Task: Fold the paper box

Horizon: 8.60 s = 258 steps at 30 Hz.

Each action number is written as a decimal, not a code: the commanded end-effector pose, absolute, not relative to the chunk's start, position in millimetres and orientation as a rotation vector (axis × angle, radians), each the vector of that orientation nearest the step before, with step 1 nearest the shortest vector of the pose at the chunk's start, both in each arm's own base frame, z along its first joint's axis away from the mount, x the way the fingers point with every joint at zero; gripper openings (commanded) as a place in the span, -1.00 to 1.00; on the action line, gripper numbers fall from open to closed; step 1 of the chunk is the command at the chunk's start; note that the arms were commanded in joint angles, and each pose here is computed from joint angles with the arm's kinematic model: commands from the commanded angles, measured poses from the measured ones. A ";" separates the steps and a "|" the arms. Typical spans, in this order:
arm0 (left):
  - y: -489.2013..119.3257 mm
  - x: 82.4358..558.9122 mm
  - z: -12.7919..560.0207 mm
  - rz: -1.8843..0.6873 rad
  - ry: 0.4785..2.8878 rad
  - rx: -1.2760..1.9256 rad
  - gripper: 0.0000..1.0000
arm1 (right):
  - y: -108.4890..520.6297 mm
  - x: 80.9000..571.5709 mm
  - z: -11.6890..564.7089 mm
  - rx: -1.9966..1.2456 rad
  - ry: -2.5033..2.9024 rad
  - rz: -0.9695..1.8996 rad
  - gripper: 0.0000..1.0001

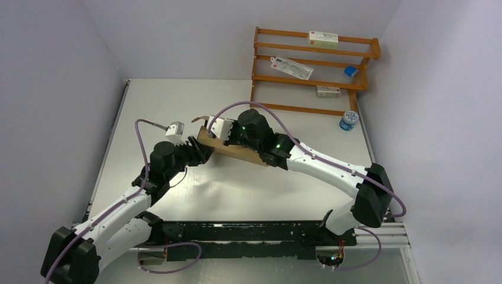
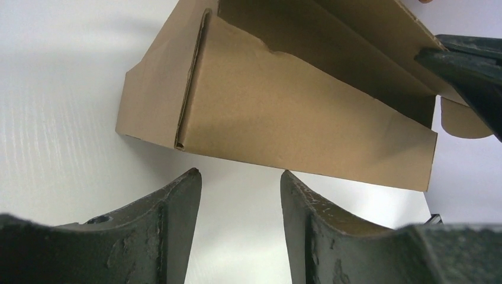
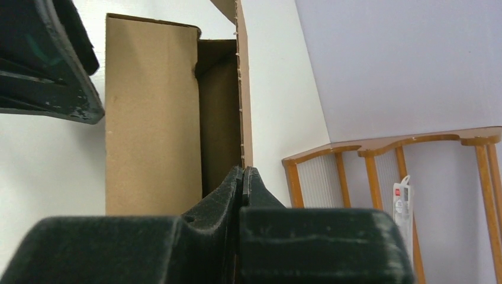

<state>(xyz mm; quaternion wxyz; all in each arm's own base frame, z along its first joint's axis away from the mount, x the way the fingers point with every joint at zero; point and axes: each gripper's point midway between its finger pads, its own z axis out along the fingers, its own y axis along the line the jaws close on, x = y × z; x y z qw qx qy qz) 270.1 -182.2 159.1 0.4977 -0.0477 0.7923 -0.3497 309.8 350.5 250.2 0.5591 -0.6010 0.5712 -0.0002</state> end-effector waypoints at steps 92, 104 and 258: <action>-136.5 379.6 246.5 -0.287 2.118 0.735 0.30 | 194.3 292.2 220.1 -0.765 2.030 0.051 -1.00; -133.7 378.5 234.2 -0.282 2.136 0.784 -0.11 | 196.5 292.6 222.4 -0.768 2.020 0.063 -1.00; -175.2 288.8 244.7 -0.417 2.251 0.397 -0.90 | 237.9 286.7 200.2 -0.241 2.380 0.255 -1.00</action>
